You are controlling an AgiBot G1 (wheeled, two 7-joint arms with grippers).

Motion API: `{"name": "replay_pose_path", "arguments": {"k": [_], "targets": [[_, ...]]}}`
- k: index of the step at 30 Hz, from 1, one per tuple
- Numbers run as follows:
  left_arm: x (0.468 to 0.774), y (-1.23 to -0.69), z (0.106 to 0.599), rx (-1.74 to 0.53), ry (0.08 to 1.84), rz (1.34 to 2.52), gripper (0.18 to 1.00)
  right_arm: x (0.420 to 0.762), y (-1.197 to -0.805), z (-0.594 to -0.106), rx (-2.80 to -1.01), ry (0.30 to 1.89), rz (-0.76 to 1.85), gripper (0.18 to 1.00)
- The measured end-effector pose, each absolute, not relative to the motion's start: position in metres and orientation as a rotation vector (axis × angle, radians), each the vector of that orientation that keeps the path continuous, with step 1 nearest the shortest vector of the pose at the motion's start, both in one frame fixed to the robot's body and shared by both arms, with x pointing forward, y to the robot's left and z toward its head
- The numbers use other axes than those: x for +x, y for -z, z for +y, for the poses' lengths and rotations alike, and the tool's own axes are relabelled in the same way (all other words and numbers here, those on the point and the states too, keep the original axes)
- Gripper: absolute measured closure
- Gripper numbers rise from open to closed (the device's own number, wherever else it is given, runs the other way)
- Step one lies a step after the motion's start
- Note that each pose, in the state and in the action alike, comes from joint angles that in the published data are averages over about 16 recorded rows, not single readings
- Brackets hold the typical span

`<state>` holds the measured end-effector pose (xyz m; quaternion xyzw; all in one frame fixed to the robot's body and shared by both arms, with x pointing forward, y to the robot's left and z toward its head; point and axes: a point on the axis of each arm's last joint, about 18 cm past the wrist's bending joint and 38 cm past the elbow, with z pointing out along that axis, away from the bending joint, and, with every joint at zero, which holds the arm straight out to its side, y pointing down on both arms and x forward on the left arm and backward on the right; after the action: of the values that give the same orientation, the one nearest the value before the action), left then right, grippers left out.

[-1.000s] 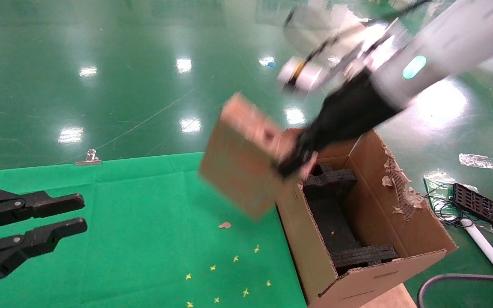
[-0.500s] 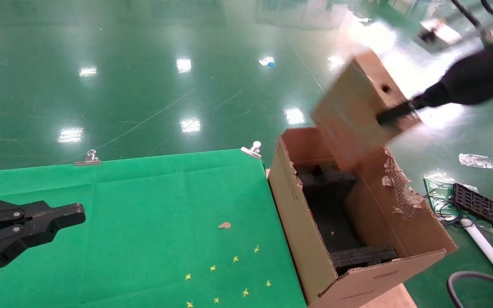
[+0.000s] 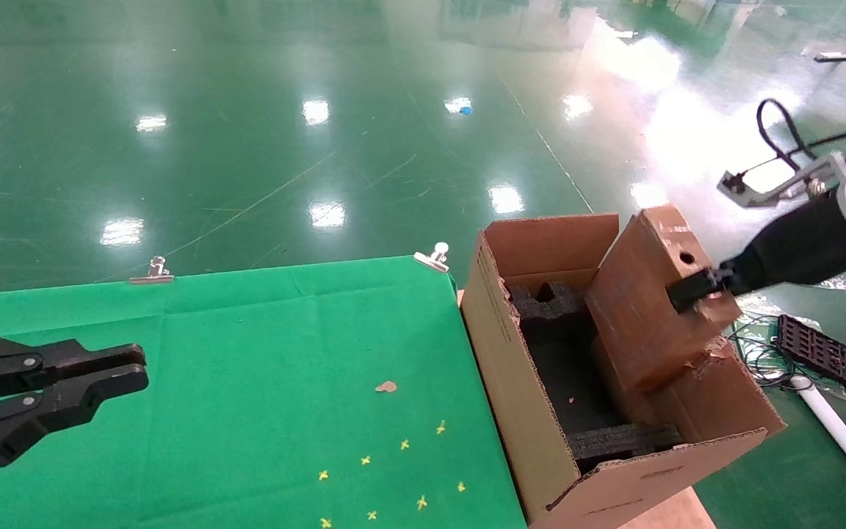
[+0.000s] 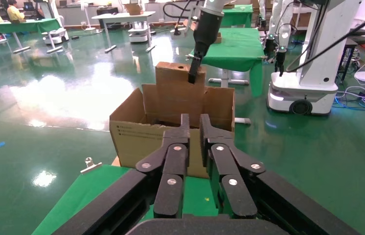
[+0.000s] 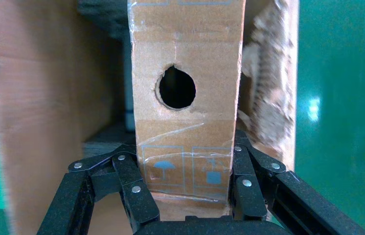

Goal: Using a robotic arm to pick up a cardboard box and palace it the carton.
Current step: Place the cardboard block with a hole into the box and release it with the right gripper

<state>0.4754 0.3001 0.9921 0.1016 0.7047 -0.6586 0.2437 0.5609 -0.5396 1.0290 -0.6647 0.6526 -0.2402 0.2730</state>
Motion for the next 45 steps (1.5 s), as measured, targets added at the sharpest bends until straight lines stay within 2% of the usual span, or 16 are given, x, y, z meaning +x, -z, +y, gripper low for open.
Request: {"name": "replay_pose_path", "arguments": {"k": [9, 15, 31, 38, 45], "targets": [[0.475, -0.992, 0.300, 0.278, 1.799, 1.925, 0.881, 0.566, -0.996, -0.552, -1.784, 0.631, 1.876, 0.856], [0.475, -0.992, 0.300, 0.278, 1.799, 1.925, 0.778, 0.572, -0.977, -0.555, -1.786, 0.631, 1.931, 0.857], [0.475, -0.992, 0.300, 0.278, 1.799, 1.925, 0.406, 0.604, -0.914, -0.546, -1.832, 0.641, 1.981, 0.862], [0.475, -0.992, 0.300, 0.278, 1.799, 1.925, 0.288, 0.617, -0.884, -0.544, -1.840, 0.670, 1.983, 0.863], [0.475, -0.992, 0.300, 0.278, 1.799, 1.925, 0.219, 0.629, -0.866, -0.547, -1.830, 0.748, 1.956, 0.864]]}}
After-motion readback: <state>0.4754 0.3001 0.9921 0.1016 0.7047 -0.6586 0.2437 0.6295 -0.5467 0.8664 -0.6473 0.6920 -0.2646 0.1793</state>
